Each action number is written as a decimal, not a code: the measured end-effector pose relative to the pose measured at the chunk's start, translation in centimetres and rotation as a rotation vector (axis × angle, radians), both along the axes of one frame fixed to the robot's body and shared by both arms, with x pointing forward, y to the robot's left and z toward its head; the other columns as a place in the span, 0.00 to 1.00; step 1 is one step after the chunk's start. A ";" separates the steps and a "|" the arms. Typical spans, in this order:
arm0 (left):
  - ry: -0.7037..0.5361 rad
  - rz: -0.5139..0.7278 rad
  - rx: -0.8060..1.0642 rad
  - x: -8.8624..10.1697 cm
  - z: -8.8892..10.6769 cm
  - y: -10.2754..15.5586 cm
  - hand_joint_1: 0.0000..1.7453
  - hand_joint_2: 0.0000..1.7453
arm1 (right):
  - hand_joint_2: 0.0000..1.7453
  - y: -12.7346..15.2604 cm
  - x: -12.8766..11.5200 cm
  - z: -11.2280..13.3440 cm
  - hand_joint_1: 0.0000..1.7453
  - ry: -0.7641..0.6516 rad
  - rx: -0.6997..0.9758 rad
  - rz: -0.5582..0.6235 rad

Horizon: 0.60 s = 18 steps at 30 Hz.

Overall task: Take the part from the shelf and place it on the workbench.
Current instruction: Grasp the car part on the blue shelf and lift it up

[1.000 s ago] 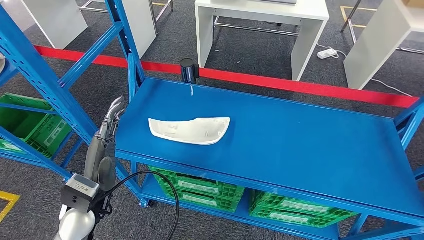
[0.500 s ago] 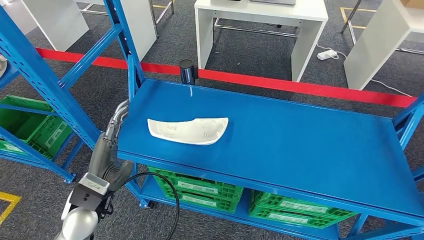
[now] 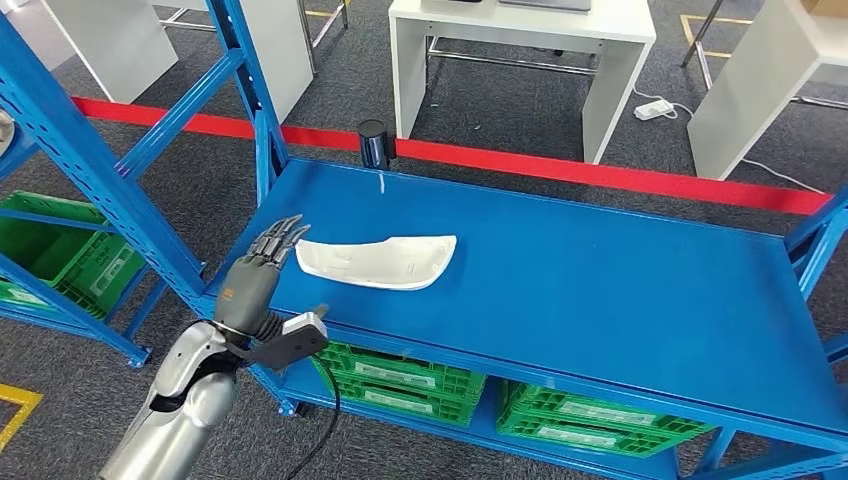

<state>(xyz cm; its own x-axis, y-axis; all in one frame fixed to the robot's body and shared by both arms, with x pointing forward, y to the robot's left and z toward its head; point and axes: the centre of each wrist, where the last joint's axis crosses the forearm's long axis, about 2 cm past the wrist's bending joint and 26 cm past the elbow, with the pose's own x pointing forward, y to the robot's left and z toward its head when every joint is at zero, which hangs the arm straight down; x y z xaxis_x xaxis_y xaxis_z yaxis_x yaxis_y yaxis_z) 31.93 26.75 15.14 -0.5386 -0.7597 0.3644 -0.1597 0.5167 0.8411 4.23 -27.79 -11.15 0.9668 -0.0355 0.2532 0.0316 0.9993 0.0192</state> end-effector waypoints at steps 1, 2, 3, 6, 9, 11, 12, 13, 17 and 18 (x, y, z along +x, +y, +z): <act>0.011 0.003 0.027 0.5 -0.4 -0.1 0.00 1.00 | 0.00 0.0 0.0 0.0 0.00 0.000 0.000 -0.001; 0.021 0.004 0.047 1.0 -0.7 -0.2 0.00 1.00 | 0.00 0.0 0.0 0.0 0.00 0.000 0.000 -0.001; 0.031 0.007 0.066 1.4 -1.0 -0.4 0.00 1.00 | 0.00 0.0 0.0 0.0 0.00 0.000 0.000 -0.001; 0.042 0.020 0.113 2.2 -1.8 -0.9 0.00 1.00 | 0.00 -0.1 0.0 0.0 0.00 0.000 -0.001 -0.002; 0.043 0.032 0.148 2.8 -2.3 -1.2 0.00 1.00 | 0.00 -0.1 0.0 0.0 0.00 -0.002 -0.002 -0.002; 0.044 0.036 0.176 3.2 -2.6 -1.5 0.00 1.00 | 0.00 -0.2 0.0 0.0 0.00 -0.002 -0.004 -0.002; 0.044 0.037 0.188 3.4 -2.7 -1.6 0.00 1.00 | 0.00 -0.2 0.0 0.0 0.00 -0.002 -0.004 -0.002; 0.043 0.036 0.197 3.6 -2.8 -1.7 0.00 1.00 | 0.00 -0.2 0.0 0.0 0.00 -0.002 -0.004 -0.003; 0.041 0.027 0.216 4.3 -2.9 -2.4 0.00 1.00 | 0.00 -0.3 -0.1 0.0 0.00 -0.001 -0.006 -0.009; 0.042 0.024 0.218 4.4 -2.9 -2.5 0.00 1.00 | 0.00 -0.4 -0.1 0.0 0.00 -0.001 -0.006 -0.010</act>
<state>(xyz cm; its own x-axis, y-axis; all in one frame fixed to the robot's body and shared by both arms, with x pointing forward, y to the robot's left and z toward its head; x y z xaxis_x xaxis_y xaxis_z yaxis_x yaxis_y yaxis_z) 36.32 24.24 12.25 -0.5072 -0.8355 0.2114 -0.1327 0.3181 0.9387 4.15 -28.16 -11.17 0.9660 -0.0438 0.2547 0.0418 0.9990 0.0132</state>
